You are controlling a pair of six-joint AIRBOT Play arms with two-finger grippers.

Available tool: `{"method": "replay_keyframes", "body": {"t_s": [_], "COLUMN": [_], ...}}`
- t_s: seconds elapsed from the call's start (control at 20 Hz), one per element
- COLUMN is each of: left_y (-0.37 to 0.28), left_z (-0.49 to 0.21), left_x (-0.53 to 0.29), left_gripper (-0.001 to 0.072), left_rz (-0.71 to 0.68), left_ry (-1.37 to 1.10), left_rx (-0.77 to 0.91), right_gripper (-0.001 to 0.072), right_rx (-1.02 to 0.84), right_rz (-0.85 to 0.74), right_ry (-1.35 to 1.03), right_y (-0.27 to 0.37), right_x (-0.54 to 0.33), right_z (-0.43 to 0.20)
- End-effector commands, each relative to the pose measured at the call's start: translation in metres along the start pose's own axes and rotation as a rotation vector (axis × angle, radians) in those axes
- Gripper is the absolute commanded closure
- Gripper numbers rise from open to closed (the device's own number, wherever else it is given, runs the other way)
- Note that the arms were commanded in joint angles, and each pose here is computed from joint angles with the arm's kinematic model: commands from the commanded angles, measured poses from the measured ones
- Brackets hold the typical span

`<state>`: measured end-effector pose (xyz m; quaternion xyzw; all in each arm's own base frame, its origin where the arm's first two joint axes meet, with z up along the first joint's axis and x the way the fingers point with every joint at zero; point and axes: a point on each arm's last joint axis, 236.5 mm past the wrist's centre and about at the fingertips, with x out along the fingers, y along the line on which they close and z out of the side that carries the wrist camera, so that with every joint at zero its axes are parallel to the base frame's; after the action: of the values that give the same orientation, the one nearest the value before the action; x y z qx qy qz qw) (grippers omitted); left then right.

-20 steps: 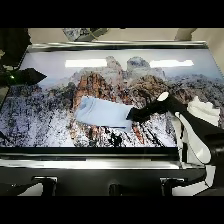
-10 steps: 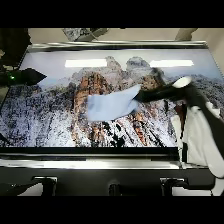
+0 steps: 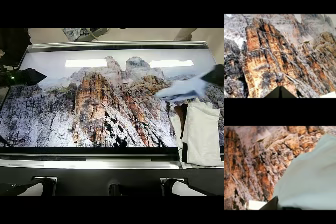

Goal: Fold the shirts.

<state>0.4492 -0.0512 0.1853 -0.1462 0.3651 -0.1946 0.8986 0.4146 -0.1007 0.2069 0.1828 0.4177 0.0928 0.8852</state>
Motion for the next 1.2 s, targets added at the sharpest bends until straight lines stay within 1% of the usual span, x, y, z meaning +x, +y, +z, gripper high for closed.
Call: {"method": "replay_keyframes", "body": {"t_s": [0.0, 0.15, 0.35, 0.4, 0.5, 0.6, 0.75, 0.85, 1.0, 1.1, 1.15], "left_y": [0.0, 0.0, 0.0, 0.0, 0.002, 0.004, 0.005, 0.006, 0.007, 0.007, 0.008], "left_z": [0.0, 0.0, 0.0, 0.001, 0.005, 0.009, 0.01, 0.01, 0.009, 0.008, 0.008], "left_x": [0.0, 0.0, 0.0, 0.001, 0.001, 0.002, 0.002, 0.003, 0.005, 0.006, 0.007], "left_gripper": [0.0665, 0.0665, 0.0665, 0.0665, 0.0665, 0.0665, 0.0665, 0.0665, 0.0665, 0.0665, 0.0665], "left_rz": [0.0, 0.0, 0.0, 0.001, 0.007, 0.016, 0.017, 0.017, 0.017, 0.017, 0.017], "left_ry": [0.001, 0.001, 0.0, -0.003, -0.019, -0.04, -0.04, -0.04, -0.036, -0.033, -0.031], "left_rx": [0.001, 0.003, 0.012, 0.012, 0.012, 0.011, 0.031, 0.031, 0.028, 0.026, 0.025], "right_gripper": [0.0657, 0.0656, 0.0656, 0.0656, 0.0655, 0.0655, 0.0656, 0.0656, 0.0656, 0.0655, 0.0655], "right_rx": [0.104, 0.168, 0.217, 0.211, 0.201, 0.261, 0.327, 0.383, 0.432, 0.445, 0.443], "right_rz": [-0.114, -0.179, -0.171, -0.177, -0.195, -0.264, -0.278, -0.333, -0.414, -0.439, -0.457], "right_ry": [-0.048, -0.093, 0.036, 0.019, 0.013, 0.046, 0.122, 0.218, 0.443, 0.609, 0.654], "right_y": [-0.043, -0.059, -0.048, -0.041, -0.037, -0.053, -0.064, -0.075, -0.088, -0.094, -0.103], "right_x": [-0.063, -0.103, -0.127, -0.132, -0.137, -0.138, -0.126, -0.119, -0.107, -0.102, -0.097], "right_z": [-0.003, -0.012, -0.058, -0.057, -0.058, -0.07, -0.099, -0.141, -0.231, -0.288, -0.305]}}
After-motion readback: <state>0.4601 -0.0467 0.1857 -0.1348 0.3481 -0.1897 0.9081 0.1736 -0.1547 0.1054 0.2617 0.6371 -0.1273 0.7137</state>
